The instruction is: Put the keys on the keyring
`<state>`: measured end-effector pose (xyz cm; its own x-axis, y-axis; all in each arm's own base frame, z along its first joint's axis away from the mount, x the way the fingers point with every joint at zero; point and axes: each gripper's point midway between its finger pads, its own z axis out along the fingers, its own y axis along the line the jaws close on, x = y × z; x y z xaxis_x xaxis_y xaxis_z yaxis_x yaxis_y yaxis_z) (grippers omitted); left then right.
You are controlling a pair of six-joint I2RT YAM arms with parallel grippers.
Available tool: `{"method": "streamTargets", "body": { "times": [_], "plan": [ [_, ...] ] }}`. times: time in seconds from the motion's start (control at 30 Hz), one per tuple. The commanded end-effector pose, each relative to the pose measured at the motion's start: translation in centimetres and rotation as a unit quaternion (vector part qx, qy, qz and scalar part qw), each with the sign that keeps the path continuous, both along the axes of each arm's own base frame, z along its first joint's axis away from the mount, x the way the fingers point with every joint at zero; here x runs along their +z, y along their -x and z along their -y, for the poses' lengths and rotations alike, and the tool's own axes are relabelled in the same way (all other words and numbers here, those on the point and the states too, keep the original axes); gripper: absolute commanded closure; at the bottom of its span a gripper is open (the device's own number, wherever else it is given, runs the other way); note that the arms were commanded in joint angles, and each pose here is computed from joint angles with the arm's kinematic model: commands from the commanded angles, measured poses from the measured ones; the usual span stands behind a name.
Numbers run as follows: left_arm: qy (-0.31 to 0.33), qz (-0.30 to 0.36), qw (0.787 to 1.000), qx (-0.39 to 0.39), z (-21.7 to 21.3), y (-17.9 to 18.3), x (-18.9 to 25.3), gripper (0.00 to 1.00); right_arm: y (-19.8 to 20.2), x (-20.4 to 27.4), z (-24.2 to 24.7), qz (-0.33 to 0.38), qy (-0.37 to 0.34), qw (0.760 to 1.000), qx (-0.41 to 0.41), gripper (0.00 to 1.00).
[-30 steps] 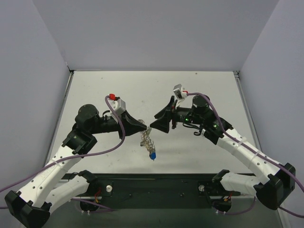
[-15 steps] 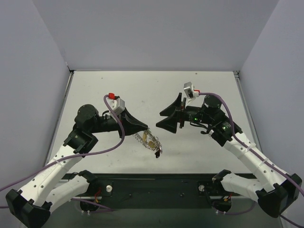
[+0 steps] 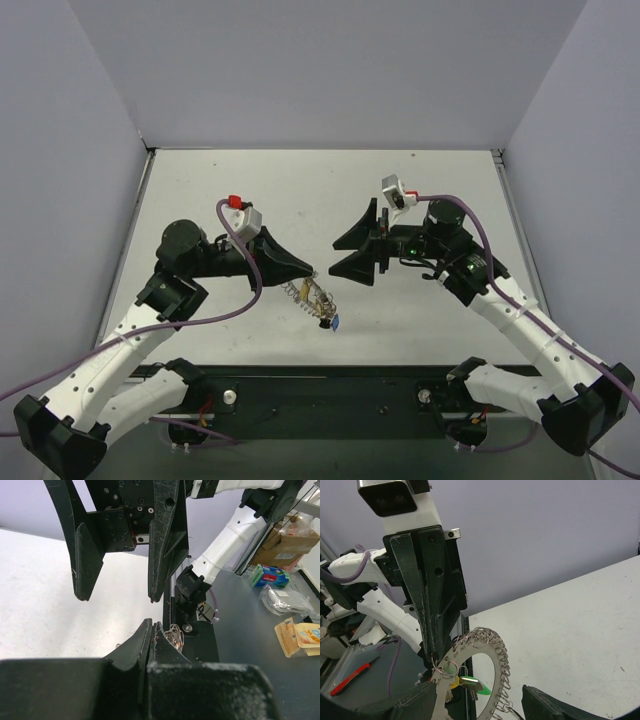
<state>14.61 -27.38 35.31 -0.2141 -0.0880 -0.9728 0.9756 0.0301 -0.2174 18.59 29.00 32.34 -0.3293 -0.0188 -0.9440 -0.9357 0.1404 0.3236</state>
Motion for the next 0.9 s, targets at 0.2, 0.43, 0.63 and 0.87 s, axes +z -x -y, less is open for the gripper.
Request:
{"method": "streamTargets", "body": {
  "times": [0.2, 0.43, 0.63, 0.87],
  "plan": [
    [0.029, 0.058, 0.997, -0.051, -0.1, 1.8, 2.7, 1.00, 2.0, 3.3, 0.1, 0.075, -0.021, 0.996, 0.048, 0.31],
    [0.039, 0.084, 0.992, -0.082, -0.3, 3.0, 3.2, 1.00, 3.1, 3.7, 0.1, 0.093, -0.022, 0.993, 0.065, 0.32],
    [0.050, 0.089, 0.991, -0.087, -0.4, 3.3, 3.9, 1.00, 4.5, 3.9, -0.5, 0.104, -0.020, 0.991, 0.088, 0.36],
    [0.055, 0.081, 0.991, -0.093, -0.4, 3.5, 4.1, 1.00, 5.7, 3.9, -1.3, 0.109, -0.021, 0.988, 0.107, 0.35]
  ]
}}
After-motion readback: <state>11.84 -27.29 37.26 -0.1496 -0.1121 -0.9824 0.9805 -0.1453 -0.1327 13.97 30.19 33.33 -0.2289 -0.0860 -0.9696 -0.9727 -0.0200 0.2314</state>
